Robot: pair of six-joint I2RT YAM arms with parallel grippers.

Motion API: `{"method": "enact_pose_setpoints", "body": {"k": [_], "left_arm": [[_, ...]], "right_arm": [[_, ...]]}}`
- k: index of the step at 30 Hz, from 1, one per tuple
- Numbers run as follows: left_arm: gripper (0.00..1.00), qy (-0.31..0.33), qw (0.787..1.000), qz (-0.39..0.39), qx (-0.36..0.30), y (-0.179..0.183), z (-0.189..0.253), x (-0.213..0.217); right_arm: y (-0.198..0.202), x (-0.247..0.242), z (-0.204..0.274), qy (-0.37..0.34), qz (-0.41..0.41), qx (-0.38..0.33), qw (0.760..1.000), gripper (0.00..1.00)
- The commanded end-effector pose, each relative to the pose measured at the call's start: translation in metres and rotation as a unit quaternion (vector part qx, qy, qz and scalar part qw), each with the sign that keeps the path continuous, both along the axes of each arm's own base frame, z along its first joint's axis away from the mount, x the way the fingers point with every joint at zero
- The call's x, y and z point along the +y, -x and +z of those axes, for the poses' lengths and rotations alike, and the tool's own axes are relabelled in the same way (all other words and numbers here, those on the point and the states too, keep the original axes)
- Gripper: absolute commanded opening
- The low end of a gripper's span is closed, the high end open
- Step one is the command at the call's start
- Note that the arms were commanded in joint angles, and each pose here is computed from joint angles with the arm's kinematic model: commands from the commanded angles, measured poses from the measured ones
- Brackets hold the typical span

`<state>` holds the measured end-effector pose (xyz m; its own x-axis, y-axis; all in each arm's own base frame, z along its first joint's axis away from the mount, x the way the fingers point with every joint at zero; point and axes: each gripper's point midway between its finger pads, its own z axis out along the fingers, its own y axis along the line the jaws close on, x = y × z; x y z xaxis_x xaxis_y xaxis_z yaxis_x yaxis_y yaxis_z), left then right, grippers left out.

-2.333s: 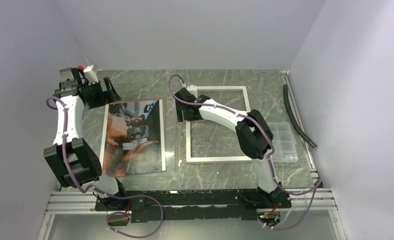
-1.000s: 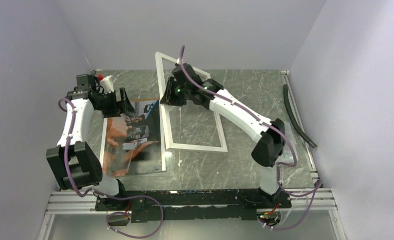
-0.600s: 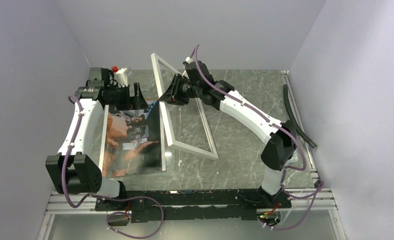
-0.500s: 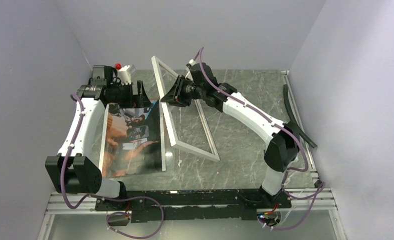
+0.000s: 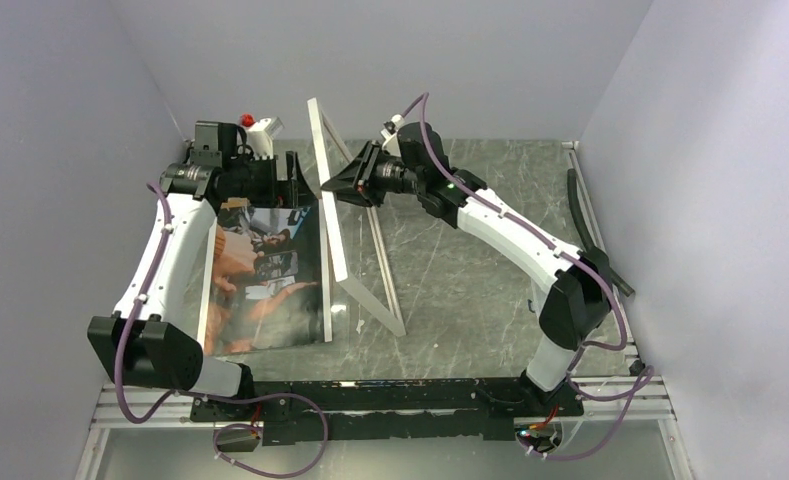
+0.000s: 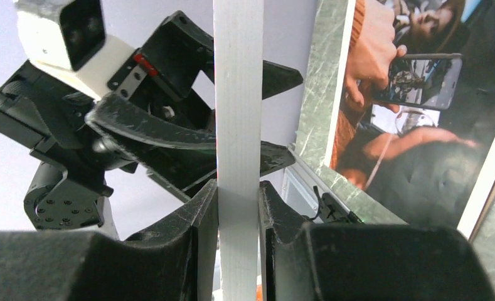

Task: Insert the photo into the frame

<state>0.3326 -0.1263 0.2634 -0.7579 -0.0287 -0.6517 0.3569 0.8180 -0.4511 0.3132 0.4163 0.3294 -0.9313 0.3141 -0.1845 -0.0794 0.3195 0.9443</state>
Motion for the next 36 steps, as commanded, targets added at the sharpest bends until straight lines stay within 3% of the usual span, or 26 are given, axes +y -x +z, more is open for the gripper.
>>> {"method": "enact_pose_setpoints", "body": {"k": [1,7,12,15,24,36], "left_arm": [[0.95,0.013,0.998,-0.002,-0.054,-0.001,0.038,-0.010],[0.95,0.006,0.998,-0.015,-0.065,-0.008,0.041,-0.027],[0.95,0.001,0.996,-0.028,-0.080,-0.017,0.047,-0.051],[0.95,-0.002,0.995,-0.040,-0.090,-0.023,0.051,-0.069],[0.95,-0.013,0.991,-0.071,-0.108,-0.035,0.059,-0.104],[0.93,-0.014,0.991,-0.085,-0.104,-0.058,0.047,-0.129]], "right_arm": [[0.008,-0.014,0.050,-0.075,0.000,-0.039,0.996,0.07],[0.006,-0.033,0.038,-0.072,-0.014,-0.033,0.997,0.24],[0.003,-0.049,0.044,-0.050,-0.017,-0.047,0.998,0.52],[0.002,-0.061,0.044,-0.031,-0.018,-0.052,0.998,0.63],[0.004,-0.098,0.047,0.027,-0.030,-0.072,0.997,0.79],[0.017,-0.137,0.040,0.160,-0.018,-0.107,0.981,0.82]]}}
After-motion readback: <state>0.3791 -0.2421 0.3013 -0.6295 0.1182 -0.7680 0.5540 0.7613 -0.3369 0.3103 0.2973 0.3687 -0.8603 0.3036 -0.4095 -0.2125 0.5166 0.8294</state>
